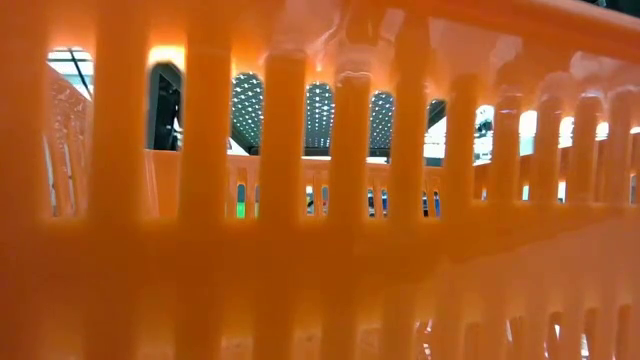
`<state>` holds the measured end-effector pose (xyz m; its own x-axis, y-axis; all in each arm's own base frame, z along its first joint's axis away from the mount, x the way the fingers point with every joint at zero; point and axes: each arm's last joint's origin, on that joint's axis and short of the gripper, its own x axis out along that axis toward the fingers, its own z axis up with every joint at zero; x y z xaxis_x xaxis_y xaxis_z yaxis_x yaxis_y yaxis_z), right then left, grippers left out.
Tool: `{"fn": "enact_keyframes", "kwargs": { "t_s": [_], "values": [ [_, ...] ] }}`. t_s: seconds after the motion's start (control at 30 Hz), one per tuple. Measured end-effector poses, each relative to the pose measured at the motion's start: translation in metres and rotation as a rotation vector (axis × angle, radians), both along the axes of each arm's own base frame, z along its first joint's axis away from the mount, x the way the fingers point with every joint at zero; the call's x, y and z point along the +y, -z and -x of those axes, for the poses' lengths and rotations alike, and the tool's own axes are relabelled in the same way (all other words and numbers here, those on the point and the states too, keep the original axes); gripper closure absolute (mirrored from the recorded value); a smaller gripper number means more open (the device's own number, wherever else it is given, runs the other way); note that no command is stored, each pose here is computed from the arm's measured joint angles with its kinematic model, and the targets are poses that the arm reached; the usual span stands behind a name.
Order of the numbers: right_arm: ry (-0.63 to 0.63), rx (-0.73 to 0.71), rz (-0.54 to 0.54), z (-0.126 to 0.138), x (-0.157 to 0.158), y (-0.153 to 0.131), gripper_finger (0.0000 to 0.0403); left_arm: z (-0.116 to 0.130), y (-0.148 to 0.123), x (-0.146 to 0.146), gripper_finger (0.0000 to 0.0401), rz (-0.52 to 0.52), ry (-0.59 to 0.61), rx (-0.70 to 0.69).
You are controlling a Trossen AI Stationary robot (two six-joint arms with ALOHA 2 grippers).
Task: Pick & Place Office Desk Supplies
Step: Put the yellow rubber band into the blue basket
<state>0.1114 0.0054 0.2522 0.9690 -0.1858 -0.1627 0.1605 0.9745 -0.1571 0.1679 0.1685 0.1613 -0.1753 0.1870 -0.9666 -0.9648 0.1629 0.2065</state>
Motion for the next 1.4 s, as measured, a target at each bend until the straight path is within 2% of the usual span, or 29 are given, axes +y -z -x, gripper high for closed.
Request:
{"fn": "enact_keyframes", "kwargs": {
  "t_s": [0.33,0.43,0.8,1.1,1.4],
  "values": [
    [0.001,0.000,-0.001,0.000,0.000,0.000,0.0225,0.004,0.021,0.016,0.0212,0.062,-0.030,0.013],
    [0.001,0.000,0.000,0.000,0.000,0.000,0.0225,0.010,0.024,0.020,0.0212,0.082,-0.036,-0.029],
    [0.000,0.000,0.001,0.000,0.000,0.000,0.0225,0.016,0.019,0.017,0.0213,0.077,-0.003,-0.107],
    [0.000,0.000,0.001,0.000,0.000,0.000,0.0225,0.016,0.025,0.012,0.0213,0.014,0.017,-0.070],
    [0.000,0.000,0.001,0.000,0.000,0.000,0.0225,0.025,0.022,0.000,0.0213,-0.062,0.065,-0.142]
  ]
}}
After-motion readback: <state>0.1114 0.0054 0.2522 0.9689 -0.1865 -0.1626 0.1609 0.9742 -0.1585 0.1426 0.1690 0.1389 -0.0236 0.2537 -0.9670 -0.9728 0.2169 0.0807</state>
